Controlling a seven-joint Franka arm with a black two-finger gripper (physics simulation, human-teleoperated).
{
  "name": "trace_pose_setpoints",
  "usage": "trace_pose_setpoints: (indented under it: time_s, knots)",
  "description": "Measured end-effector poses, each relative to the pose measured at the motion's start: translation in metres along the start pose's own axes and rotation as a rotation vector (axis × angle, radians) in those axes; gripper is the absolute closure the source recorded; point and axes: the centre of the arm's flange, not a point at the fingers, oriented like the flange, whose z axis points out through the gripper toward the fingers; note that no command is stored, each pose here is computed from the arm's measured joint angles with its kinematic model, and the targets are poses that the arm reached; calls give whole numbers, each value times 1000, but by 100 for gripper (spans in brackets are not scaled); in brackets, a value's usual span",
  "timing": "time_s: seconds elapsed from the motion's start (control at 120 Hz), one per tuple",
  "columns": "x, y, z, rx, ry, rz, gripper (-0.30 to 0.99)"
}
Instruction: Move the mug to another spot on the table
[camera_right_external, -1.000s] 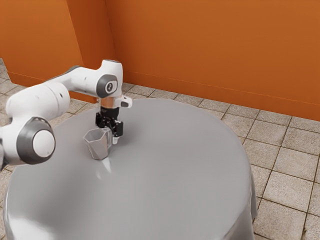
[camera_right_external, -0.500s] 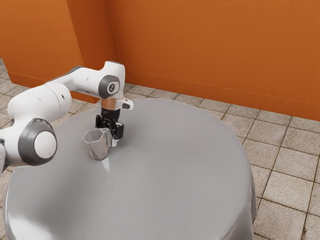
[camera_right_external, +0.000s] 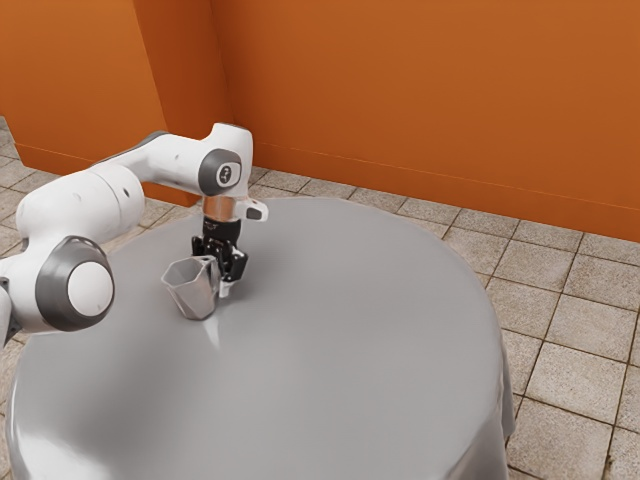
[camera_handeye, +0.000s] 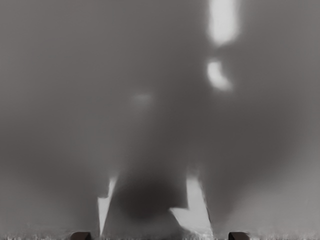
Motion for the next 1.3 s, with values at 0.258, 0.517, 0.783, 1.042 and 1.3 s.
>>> trace_pose_setpoints:
  time_s: [0.258, 0.517, 0.783, 1.042, 1.3]
  knots:
    - [-1, 3, 1, 9, -20, -5, 46]
    - [-1, 16, 2, 49, -63, 5, 54]
    - [-3, 33, 1, 107, -120, 23, 60]
    - [-12, 39, -7, 121, -166, 27, 66]
    - [-20, 71, -24, 173, -212, 49, 73]
